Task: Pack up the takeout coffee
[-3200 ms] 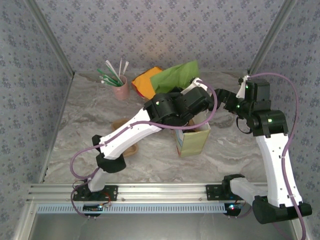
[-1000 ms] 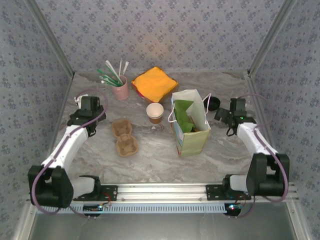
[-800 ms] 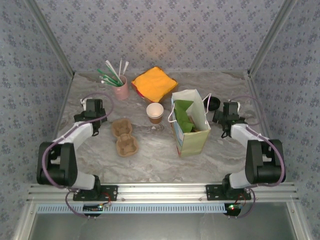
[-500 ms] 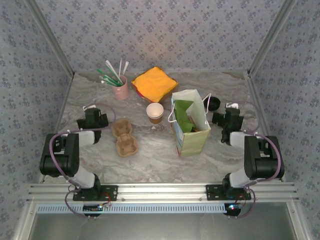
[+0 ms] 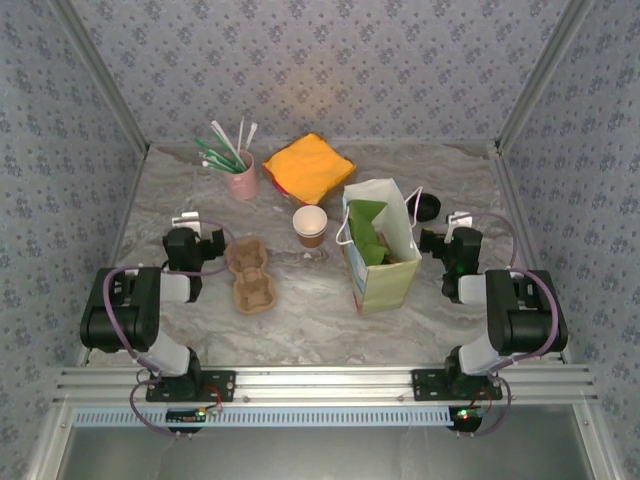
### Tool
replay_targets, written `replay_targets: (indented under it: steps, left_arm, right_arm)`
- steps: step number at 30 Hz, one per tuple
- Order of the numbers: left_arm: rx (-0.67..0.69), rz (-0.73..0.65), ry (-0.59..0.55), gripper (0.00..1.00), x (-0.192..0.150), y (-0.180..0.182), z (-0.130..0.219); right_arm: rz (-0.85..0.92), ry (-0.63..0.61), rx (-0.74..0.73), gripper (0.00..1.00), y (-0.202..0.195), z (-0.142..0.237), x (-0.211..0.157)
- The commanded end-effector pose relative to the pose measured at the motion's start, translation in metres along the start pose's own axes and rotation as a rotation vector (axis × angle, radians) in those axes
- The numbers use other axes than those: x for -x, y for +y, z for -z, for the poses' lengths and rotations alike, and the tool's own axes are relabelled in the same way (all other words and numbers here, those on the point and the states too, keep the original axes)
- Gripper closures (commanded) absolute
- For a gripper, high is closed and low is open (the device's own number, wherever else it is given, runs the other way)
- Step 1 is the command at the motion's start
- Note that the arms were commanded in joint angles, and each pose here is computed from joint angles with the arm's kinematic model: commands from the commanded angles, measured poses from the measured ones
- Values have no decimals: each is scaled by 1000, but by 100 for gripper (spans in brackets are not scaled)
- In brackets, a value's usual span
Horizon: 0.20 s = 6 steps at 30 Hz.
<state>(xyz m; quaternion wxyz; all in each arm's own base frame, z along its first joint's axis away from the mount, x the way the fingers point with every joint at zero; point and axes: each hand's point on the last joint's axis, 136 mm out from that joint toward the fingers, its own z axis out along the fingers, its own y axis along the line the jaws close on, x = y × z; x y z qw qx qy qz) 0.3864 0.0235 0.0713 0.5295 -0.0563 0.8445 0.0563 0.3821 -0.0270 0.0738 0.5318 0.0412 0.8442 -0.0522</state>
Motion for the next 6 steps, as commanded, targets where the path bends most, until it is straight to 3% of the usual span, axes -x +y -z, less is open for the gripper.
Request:
replay_targets:
  steps: [1, 6]
  left_arm:
    - [-24, 4, -71, 0, 22, -3, 0]
    - [-24, 5, -69, 0, 21, -3, 0]
  right_arm:
    - [19, -42, 6, 0, 2, -2, 13]
    - [16, -41, 7, 0, 1, -2, 14]
